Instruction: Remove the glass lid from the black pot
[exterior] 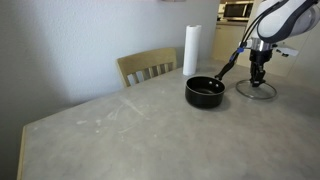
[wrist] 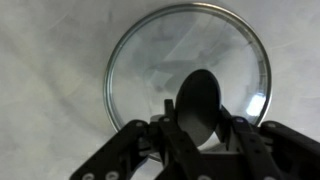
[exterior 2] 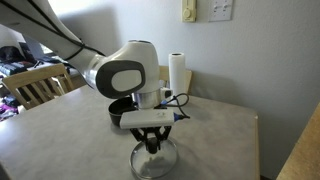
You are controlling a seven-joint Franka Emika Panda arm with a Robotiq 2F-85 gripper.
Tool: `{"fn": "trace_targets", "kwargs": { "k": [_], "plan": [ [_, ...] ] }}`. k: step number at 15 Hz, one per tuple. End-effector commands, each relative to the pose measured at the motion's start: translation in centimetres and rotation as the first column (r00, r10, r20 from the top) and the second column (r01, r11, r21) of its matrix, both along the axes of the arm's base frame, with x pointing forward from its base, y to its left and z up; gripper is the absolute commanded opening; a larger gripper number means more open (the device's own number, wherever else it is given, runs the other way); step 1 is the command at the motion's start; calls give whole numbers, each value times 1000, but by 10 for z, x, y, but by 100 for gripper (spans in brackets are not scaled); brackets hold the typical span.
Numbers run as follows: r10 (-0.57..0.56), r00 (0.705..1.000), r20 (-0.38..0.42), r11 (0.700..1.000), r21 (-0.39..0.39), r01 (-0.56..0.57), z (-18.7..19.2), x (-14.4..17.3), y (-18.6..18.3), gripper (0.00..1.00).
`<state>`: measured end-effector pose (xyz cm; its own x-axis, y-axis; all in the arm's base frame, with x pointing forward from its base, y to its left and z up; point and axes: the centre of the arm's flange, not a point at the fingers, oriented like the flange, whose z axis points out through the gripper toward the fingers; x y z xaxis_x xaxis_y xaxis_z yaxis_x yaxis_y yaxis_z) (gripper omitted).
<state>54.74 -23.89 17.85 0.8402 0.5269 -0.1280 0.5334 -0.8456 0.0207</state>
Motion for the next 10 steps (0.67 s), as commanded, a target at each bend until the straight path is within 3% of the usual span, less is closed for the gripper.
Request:
{"fn": "trace_targets", "kwargs": {
  "k": [1,2,3,7,10],
  "plan": [
    [-34,999,18,999,-4,35,1,7,-2,48],
    [-38,999,19,999,-3,38,1,6,-2,56],
    [-34,999,23,999,-2,34,3,6,-1,71],
    [-35,999,31,999,0,35,14,6,3,98],
    [-48,998,49,999,-20,49,41,7,8,100]
  ]
}}
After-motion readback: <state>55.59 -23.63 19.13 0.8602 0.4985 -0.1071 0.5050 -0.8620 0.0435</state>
